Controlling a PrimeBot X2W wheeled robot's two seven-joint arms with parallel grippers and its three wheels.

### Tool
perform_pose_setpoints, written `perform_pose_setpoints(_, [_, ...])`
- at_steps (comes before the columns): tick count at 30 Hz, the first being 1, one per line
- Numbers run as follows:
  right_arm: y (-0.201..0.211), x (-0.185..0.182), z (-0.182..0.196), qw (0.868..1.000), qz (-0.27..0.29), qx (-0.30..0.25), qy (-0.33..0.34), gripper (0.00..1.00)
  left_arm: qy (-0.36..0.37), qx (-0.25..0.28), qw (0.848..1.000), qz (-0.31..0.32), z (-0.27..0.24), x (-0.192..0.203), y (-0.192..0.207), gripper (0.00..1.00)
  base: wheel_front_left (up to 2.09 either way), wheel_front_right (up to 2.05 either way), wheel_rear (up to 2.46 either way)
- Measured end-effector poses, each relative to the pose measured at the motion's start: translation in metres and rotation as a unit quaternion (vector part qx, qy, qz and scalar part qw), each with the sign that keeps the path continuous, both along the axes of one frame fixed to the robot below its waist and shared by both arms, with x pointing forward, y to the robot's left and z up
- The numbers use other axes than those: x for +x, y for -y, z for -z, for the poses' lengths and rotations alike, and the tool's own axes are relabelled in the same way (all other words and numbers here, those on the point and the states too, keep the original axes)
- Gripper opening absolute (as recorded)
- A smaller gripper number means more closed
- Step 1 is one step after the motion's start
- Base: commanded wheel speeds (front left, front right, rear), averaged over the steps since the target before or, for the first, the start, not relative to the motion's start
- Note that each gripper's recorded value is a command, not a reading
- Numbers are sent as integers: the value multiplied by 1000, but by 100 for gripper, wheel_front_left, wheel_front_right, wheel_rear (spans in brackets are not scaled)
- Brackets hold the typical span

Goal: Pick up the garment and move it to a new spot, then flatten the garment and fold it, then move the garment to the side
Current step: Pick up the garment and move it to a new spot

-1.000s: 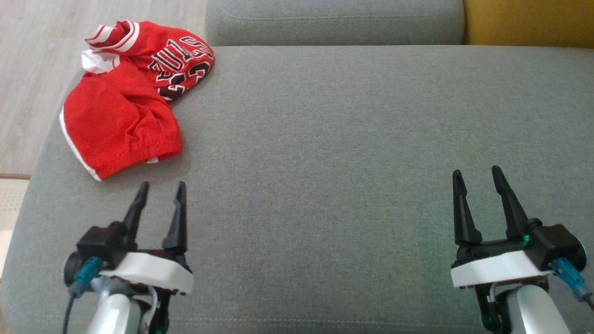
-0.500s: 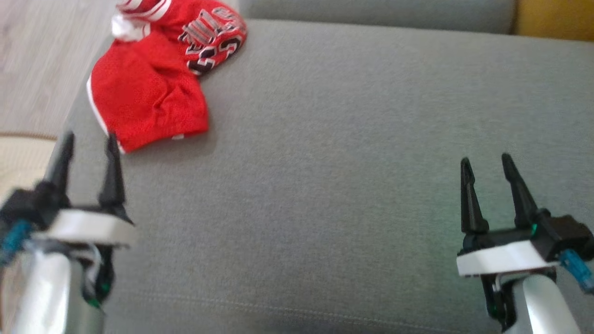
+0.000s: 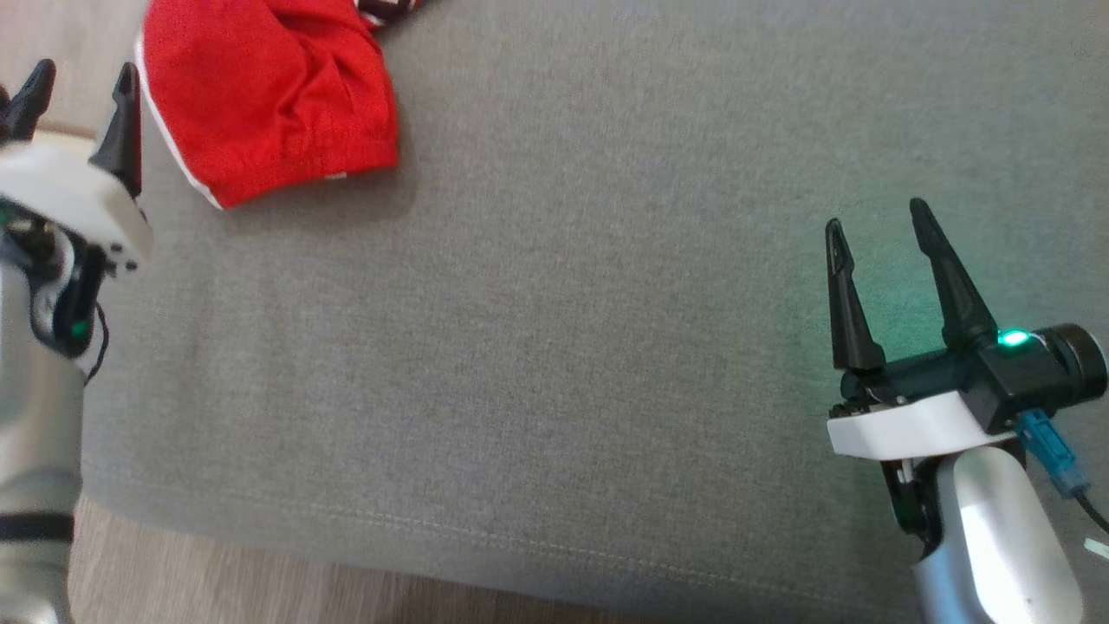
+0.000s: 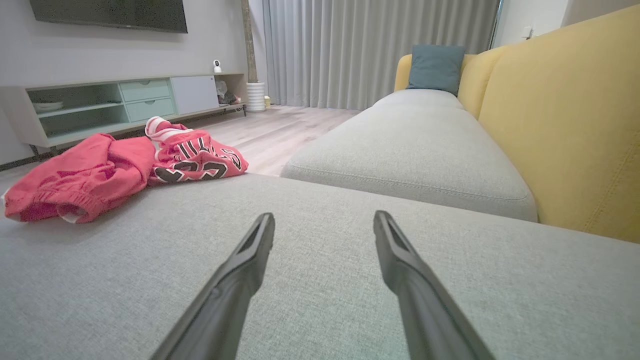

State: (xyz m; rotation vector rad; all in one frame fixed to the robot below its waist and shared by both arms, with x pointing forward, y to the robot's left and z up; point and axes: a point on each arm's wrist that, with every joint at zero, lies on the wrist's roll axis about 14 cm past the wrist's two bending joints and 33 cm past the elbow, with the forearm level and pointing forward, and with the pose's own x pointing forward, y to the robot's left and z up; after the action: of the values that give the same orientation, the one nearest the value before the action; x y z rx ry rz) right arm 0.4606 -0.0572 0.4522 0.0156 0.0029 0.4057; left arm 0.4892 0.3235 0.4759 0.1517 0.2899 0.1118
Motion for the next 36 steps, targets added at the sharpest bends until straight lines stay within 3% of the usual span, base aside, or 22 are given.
perform_pose_setpoints(10, [9, 5, 29, 999, 7, -24, -22, 100, -136, -53, 989, 17, 77, 20, 25, 100, 0, 0, 0])
perform_pose_setpoints(20, [17, 7, 31, 999, 15, -35, -18, 100, -188, -66, 980, -5, 111, 13, 15, 100, 0, 0, 0])
perform_pose_setpoints(28, [19, 7, 32, 999, 17, -38, -17, 100, -189, -76, 979, -6, 122, 20, 18, 100, 0, 0, 0])
perform_pose_setpoints(29, [20, 7, 32, 999, 18, -39, -16, 100, -190, -77, 979, -6, 123, 21, 19, 93, 0, 0, 0])
perform_pose_setpoints(31, [22, 6, 32, 999, 20, -41, -15, 100, -189, -77, 979, -3, 125, 23, 21, 58, 0, 0, 0])
perform_pose_setpoints(32, [23, 6, 32, 999, 21, -41, -15, 100, -189, -76, 979, 0, 125, 25, 23, 45, 0, 0, 0])
perform_pose_setpoints(33, [24, 6, 32, 999, 22, -42, -15, 100, -189, -77, 979, 2, 127, 26, 25, 28, 0, 0, 0])
perform_pose_setpoints(34, [24, 5, 32, 999, 22, -43, -15, 100, -192, -77, 978, 5, 128, 26, 27, 2, 0, 0, 0])
perform_pose_setpoints(36, [26, 5, 32, 999, 24, -45, -14, 100, -195, -76, 978, 10, 131, 27, 30, 0, 0, 0, 0])
